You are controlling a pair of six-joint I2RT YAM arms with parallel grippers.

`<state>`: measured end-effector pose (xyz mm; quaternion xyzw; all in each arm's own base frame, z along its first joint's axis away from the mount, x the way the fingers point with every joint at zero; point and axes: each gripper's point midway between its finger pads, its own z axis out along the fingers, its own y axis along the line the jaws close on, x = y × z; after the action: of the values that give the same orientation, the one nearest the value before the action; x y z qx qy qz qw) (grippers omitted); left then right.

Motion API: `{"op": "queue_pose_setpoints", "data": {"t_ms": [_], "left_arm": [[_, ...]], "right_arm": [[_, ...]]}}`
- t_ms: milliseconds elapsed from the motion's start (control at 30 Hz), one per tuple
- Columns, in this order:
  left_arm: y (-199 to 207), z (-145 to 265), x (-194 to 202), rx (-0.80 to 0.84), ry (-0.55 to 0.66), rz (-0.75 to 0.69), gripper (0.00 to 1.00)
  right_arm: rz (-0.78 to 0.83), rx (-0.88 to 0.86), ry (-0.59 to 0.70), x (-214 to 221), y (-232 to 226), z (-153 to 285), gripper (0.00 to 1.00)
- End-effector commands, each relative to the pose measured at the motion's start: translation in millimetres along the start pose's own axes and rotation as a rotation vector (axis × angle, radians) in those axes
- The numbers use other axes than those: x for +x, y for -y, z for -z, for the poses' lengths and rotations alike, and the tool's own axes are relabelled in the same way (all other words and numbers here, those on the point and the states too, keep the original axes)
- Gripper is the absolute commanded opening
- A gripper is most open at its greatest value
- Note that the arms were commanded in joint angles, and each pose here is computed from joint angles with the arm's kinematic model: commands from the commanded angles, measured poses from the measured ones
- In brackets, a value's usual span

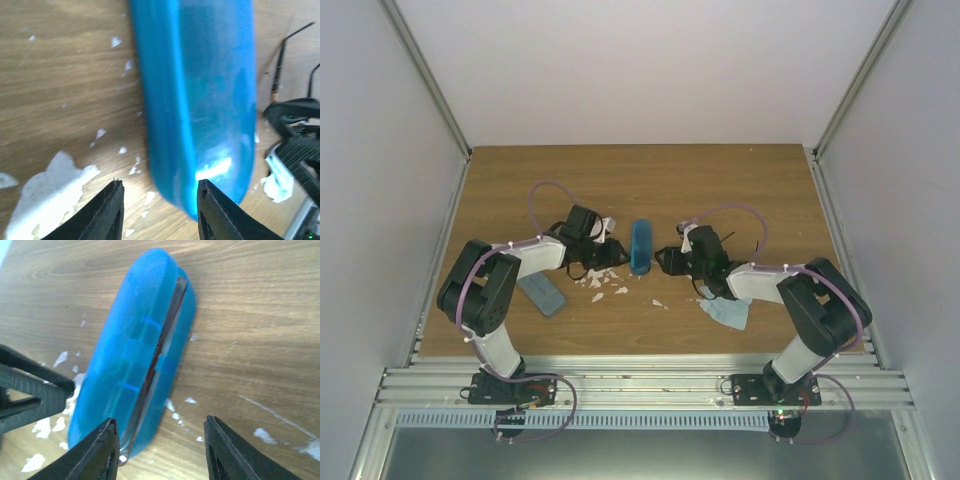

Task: Organize the sunglasses
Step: Close the sunglasses case at the center of the board.

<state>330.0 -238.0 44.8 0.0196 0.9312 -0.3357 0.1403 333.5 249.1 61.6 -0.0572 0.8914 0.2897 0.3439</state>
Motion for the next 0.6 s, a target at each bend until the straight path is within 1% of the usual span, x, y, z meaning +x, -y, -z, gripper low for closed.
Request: {"op": "queue_pose_setpoints", "data": {"t_ms": [0,67,100,300,400,567], "left_arm": [[33.1,5.7,-21.2,0.133,0.067,-0.038,0.42],[34.6,2.9,-24.3,0.146,0.068,-0.038,0.43],[34.4,0.6,-24.6,0.148,0.064,-0.036,0.45],[30.7,-18.8,-22.7,0.169,0.001,-0.027,0.47],[27.9,-26.7,-18.3,0.176,-0.033,-0.018,0.48],[20.6,-34.2,-11.4,0.165,-0.066,0.007,0.47]], "right_arm": [[-0.051,-0.132,-0.071,-0.2,-25.1,4.0,0.52],[-0.070,-0.150,-0.086,-0.9,-28.8,1.5,0.57],[-0.079,-0.149,-0.097,-0.8,-28.9,-0.8,0.58],[-0.111,-0.076,-0.158,5.0,-17.2,-17.8,0.58],[-0.122,-0.056,-0.186,9.8,-12.8,-24.4,0.55],[-0.129,-0.018,-0.203,12.2,-6.7,-26.4,0.44]]}}
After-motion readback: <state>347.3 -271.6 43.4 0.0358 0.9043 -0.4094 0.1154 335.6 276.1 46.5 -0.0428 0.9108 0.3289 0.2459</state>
